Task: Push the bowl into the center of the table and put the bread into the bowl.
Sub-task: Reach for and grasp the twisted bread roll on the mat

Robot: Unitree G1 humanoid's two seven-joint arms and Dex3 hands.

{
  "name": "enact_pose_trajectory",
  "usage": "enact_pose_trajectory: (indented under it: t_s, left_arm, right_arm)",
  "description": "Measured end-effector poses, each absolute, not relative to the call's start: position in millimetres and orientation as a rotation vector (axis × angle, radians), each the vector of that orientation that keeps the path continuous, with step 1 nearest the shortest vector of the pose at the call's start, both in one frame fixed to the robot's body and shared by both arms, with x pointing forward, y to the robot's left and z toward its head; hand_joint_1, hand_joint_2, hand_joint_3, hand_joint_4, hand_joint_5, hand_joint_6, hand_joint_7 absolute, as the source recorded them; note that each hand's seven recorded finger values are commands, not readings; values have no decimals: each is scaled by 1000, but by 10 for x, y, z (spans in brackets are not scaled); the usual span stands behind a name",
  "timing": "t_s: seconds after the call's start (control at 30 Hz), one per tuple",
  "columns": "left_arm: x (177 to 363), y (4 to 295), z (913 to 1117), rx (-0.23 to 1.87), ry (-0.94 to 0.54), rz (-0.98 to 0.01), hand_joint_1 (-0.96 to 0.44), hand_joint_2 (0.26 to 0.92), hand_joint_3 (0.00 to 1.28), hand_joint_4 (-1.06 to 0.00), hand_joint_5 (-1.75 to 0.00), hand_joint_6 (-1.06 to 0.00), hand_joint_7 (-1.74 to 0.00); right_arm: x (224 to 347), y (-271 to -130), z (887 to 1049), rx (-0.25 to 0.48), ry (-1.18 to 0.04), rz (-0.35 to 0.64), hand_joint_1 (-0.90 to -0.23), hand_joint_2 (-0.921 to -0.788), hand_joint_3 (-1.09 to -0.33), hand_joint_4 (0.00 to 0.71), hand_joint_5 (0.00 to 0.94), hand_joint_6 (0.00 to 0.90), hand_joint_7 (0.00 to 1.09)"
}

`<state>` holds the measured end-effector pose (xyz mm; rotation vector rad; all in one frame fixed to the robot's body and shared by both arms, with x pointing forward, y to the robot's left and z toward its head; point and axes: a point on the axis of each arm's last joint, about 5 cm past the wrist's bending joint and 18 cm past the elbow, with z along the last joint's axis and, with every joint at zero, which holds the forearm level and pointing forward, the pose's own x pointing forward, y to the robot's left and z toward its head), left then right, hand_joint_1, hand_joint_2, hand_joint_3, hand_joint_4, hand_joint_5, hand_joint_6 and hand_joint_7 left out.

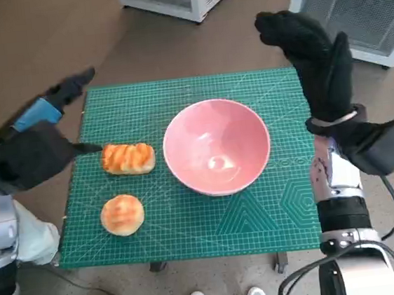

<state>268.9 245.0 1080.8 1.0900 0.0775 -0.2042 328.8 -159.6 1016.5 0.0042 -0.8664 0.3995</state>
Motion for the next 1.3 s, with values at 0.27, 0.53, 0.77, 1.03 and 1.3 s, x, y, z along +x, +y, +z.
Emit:
enact_pose_trajectory:
  t_s: [0.27,0.53,0.77,1.03,1.3]
  left_arm:
    - [2782,2361,10624,1148,155,-241,-203,720,6,-22,-2,-194,-6]
    - [2954,2258,10318,1152,285,-297,-219,720,8,-21,0,-191,-1]
    - [3128,2221,10071,1166,365,-312,-223,723,7,-34,-6,-189,0]
    - [3263,2191,9850,1218,411,-299,-217,731,8,-88,-19,-203,-6]
    - [3329,2130,9697,1281,425,-309,-89,773,19,-220,-24,-329,-34]
  right_arm:
    - [3292,-1580,10148,12,-856,402,-640,-921,-744,208,5,103,455]
    - [3296,-1556,10129,23,-846,406,-644,-921,-746,207,3,91,476]
    - [3299,-1541,10117,29,-838,414,-646,-921,-747,205,2,83,489]
    - [3300,-1533,10118,32,-836,421,-647,-921,-748,204,1,75,502]
    - [3301,-1537,10116,36,-833,427,-648,-921,-747,205,1,68,516]
